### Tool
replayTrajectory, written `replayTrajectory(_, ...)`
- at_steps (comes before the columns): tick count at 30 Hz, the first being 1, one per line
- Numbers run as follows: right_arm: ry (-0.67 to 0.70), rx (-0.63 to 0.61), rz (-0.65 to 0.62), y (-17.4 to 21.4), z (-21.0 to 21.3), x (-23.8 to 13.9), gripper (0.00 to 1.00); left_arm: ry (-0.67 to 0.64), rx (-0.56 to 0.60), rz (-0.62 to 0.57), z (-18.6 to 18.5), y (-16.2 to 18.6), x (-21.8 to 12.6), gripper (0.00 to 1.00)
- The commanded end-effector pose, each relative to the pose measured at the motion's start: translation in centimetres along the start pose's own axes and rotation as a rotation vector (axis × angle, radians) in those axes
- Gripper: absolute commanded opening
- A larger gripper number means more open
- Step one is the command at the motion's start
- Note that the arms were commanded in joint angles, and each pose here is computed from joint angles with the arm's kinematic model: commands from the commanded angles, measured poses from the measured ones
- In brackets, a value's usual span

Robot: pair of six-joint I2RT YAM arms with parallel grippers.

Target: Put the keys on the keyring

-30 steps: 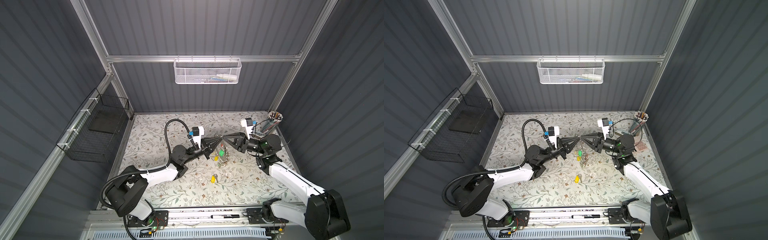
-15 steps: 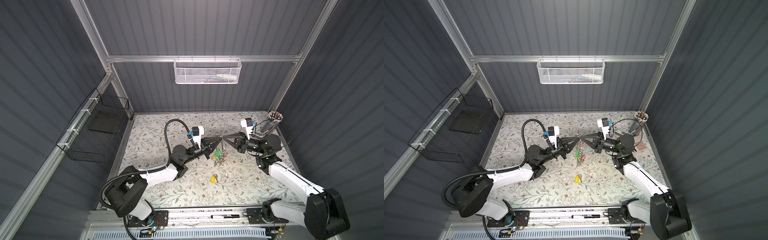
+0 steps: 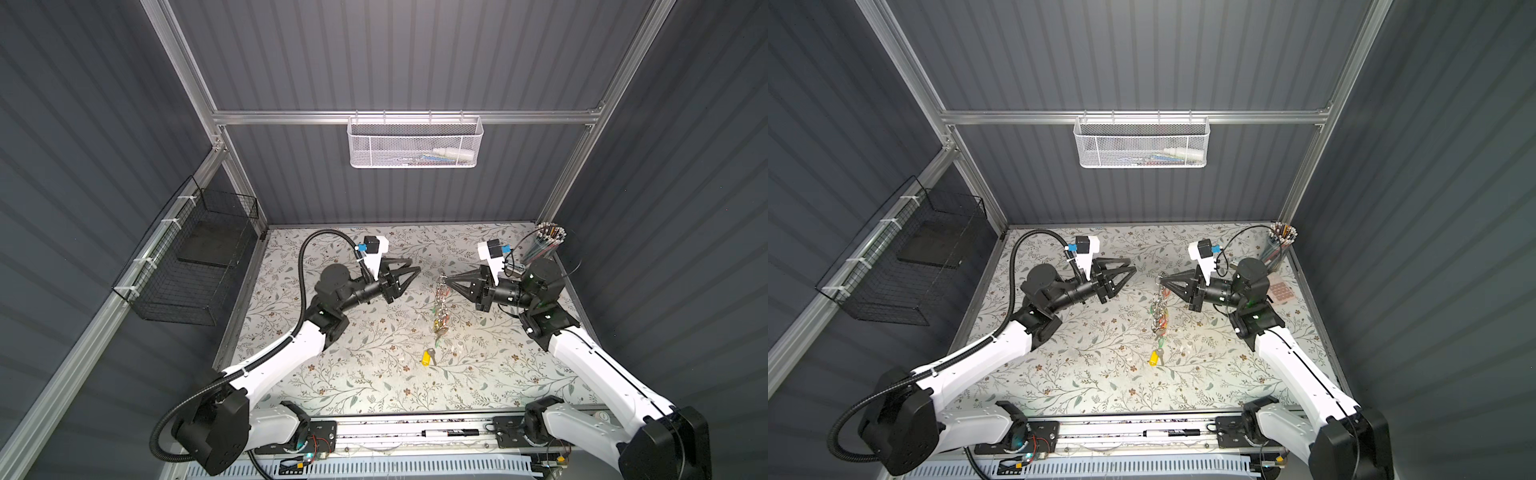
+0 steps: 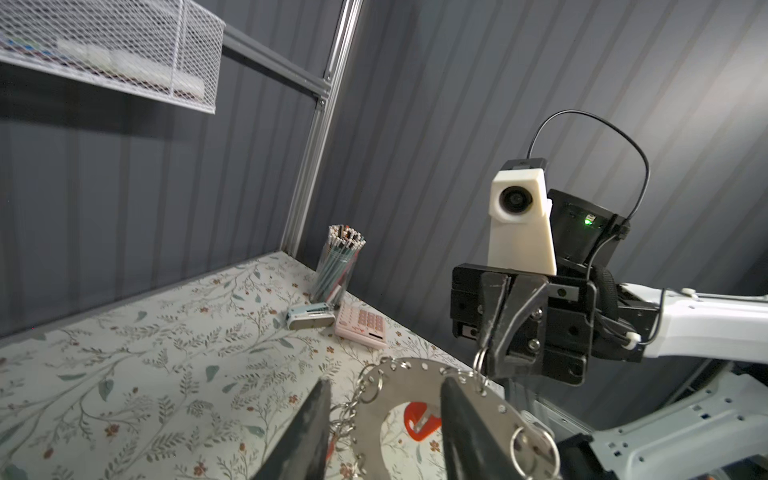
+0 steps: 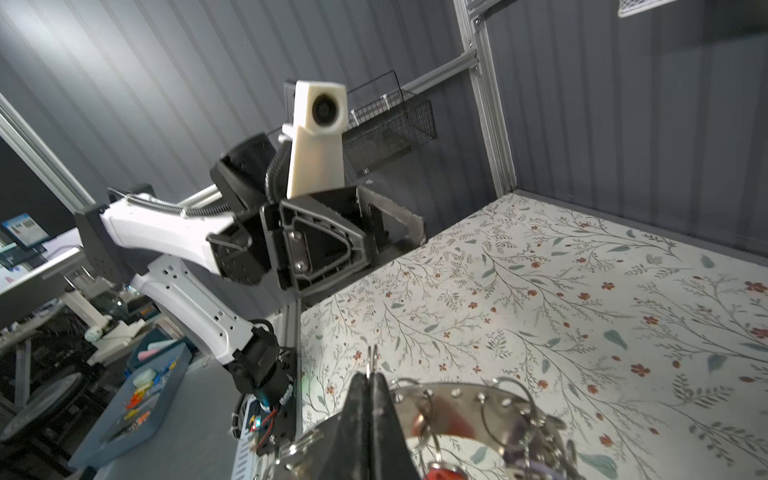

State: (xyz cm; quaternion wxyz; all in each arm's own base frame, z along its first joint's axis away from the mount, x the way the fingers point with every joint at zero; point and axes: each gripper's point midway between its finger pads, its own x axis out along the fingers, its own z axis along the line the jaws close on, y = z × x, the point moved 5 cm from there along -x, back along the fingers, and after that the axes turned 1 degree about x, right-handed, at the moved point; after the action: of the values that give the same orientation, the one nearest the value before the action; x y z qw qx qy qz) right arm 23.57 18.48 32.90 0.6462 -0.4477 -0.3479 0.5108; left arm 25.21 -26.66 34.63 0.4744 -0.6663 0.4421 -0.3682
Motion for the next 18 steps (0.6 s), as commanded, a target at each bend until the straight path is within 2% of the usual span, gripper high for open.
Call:
replayTrajectory(1, 0.014, -0.132, 0.039, 0.0, 0.5, 0.2, 0.00, 0.136, 0.080, 0.252, -2.2, 1.6, -0.5, 0.47)
replayTrajectory(7, -0.004, -0.182, 0.049, 0.1, 1.1, 0.4, 0.00, 0.243, 0.153, 0.360, -3.0, 1.4, 0.1, 0.48)
replayTrajectory(12, -0.025, -0.179, 0.054, 0.4, 1.3, 0.7, 0.00, 0.285, 0.154, 0.432, -2.6, 1.8, 1.3, 0.47)
replayTrajectory(18, -0.036, -0.176, 0.048, 0.5, 1.5, 0.9, 0.00, 0.323, 0.158, 0.448, -2.6, 2.2, 2.4, 0.48)
